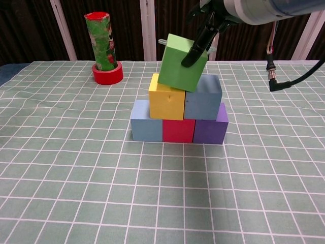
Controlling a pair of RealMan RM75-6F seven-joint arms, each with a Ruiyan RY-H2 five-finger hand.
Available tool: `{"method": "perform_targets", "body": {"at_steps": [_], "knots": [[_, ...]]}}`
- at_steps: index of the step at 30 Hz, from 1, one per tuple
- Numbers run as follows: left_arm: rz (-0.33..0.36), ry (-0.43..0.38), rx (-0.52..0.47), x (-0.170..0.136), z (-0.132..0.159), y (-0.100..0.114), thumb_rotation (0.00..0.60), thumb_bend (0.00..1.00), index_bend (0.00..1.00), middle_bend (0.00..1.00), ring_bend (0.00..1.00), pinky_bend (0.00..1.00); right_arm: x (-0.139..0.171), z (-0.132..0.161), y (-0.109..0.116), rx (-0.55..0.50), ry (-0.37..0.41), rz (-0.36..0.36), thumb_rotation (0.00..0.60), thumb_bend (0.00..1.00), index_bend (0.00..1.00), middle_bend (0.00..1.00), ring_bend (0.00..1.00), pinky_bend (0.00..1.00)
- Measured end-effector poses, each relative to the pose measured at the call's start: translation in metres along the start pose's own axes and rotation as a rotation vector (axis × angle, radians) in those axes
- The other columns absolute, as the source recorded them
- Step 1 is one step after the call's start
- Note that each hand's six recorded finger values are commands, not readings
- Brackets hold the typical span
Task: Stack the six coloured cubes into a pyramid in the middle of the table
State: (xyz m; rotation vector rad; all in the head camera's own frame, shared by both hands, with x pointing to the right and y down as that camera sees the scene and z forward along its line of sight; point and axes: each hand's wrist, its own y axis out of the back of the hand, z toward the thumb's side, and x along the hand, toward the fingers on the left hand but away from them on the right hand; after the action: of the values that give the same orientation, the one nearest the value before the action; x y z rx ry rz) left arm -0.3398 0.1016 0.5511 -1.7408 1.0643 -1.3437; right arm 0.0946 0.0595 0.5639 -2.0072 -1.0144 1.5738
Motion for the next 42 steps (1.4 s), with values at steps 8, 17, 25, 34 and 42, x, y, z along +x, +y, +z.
{"method": "perform_targets", "body": {"at_steps": [8,17,25,34,42], "knots": [[-0.001,-0.001,-0.002,0.000,0.000,0.000,0.600,0.17,0.00,0.05,0.00,0.00,-0.001,-0.003,0.002,0.029,-0.003,-0.023,0.600,0.32,0.00,0.47,0.30,0.00],[-0.001,-0.003,-0.008,-0.001,0.001,0.000,0.600,0.17,0.00,0.05,0.00,0.00,-0.008,0.005,0.001,-0.002,-0.053,-0.028,0.600,0.32,0.00,0.47,0.30,0.00],[0.000,-0.004,-0.016,-0.001,0.001,0.001,0.600,0.17,0.00,0.05,0.00,0.00,0.003,-0.002,0.000,0.046,-0.034,-0.037,0.600,0.32,0.00,0.47,0.30,0.00],[-0.001,-0.008,-0.018,-0.002,0.002,0.001,0.600,0.17,0.00,0.05,0.00,0.00,0.005,-0.004,0.002,0.064,-0.028,-0.043,0.600,0.32,0.00,0.47,0.30,0.00],[-0.001,-0.008,-0.020,-0.002,0.002,0.001,0.600,0.17,0.00,0.05,0.00,0.00,0.005,-0.005,0.002,0.065,-0.029,-0.040,0.600,0.32,0.00,0.47,0.30,0.00]]}}
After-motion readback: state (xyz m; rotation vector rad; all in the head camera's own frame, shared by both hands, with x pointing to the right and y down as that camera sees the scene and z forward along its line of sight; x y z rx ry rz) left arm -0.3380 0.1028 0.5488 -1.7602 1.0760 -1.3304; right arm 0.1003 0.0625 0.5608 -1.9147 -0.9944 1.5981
